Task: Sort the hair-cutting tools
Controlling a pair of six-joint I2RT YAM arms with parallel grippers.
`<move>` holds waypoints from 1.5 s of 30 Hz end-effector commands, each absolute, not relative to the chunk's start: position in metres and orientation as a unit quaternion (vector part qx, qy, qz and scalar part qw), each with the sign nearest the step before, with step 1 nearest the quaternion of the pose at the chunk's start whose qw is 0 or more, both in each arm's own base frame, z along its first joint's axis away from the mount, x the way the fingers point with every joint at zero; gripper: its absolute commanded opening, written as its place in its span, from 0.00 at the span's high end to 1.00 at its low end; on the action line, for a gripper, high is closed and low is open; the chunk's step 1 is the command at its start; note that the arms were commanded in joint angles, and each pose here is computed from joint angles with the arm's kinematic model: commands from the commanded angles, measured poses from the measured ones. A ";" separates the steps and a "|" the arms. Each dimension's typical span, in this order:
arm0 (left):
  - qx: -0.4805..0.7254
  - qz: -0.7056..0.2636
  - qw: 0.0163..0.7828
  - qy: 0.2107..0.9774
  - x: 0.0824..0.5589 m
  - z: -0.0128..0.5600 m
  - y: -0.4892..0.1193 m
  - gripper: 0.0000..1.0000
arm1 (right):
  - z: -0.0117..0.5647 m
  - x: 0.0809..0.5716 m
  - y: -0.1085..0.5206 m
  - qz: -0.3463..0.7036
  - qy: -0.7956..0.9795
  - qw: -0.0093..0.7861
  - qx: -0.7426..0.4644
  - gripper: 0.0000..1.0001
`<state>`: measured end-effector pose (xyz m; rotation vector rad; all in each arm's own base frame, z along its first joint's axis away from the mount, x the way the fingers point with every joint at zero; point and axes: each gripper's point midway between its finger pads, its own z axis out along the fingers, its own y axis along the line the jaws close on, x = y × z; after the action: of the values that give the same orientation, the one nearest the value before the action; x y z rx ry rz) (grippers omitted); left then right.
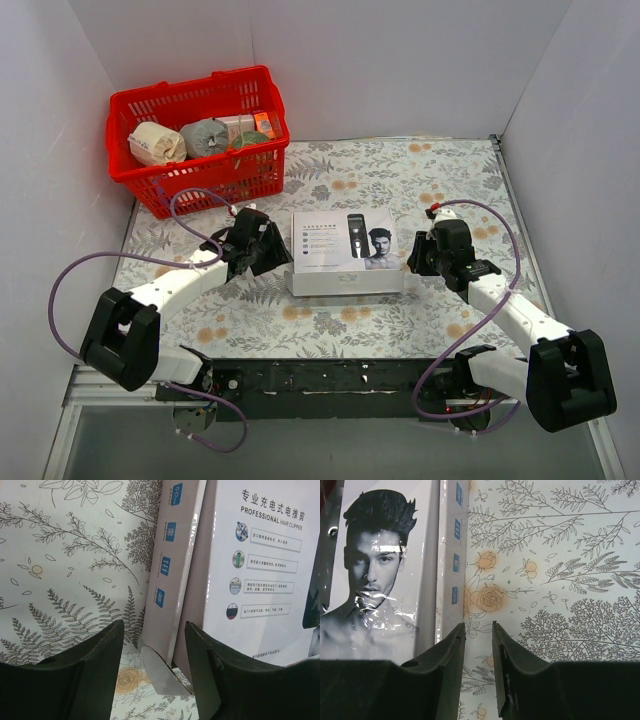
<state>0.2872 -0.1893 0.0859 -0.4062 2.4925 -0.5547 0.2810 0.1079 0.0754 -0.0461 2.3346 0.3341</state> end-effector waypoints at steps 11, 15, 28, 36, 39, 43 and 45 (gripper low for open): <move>-0.140 -0.196 0.255 0.936 0.271 0.072 -0.186 0.63 | 0.079 0.285 0.118 0.148 0.907 0.394 -0.032 0.64; -0.141 -0.196 0.254 0.937 0.270 0.072 -0.185 0.69 | 0.079 0.285 0.120 0.151 0.906 0.393 -0.032 0.64; -0.125 -0.186 0.233 0.946 0.261 0.059 -0.193 0.68 | 0.064 0.272 0.122 0.150 0.914 0.374 -0.041 0.64; -0.108 -0.178 0.216 0.954 0.250 0.045 -0.204 0.69 | 0.055 0.254 0.122 0.151 0.919 0.361 -0.049 0.64; -0.105 -0.175 0.212 0.956 0.247 0.042 -0.208 0.69 | 0.057 0.251 0.122 0.153 0.917 0.365 -0.051 0.64; -0.101 -0.176 0.210 0.956 0.245 0.041 -0.211 0.69 | 0.061 0.247 0.122 0.154 0.916 0.366 -0.055 0.64; -0.100 -0.178 0.211 0.956 0.244 0.043 -0.213 0.70 | 0.063 0.247 0.122 0.155 0.916 0.367 -0.056 0.64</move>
<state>0.2483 -0.2055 0.0405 -0.2903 2.6584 -0.4668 0.2492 0.1165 0.0557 -0.1206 2.3712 0.3668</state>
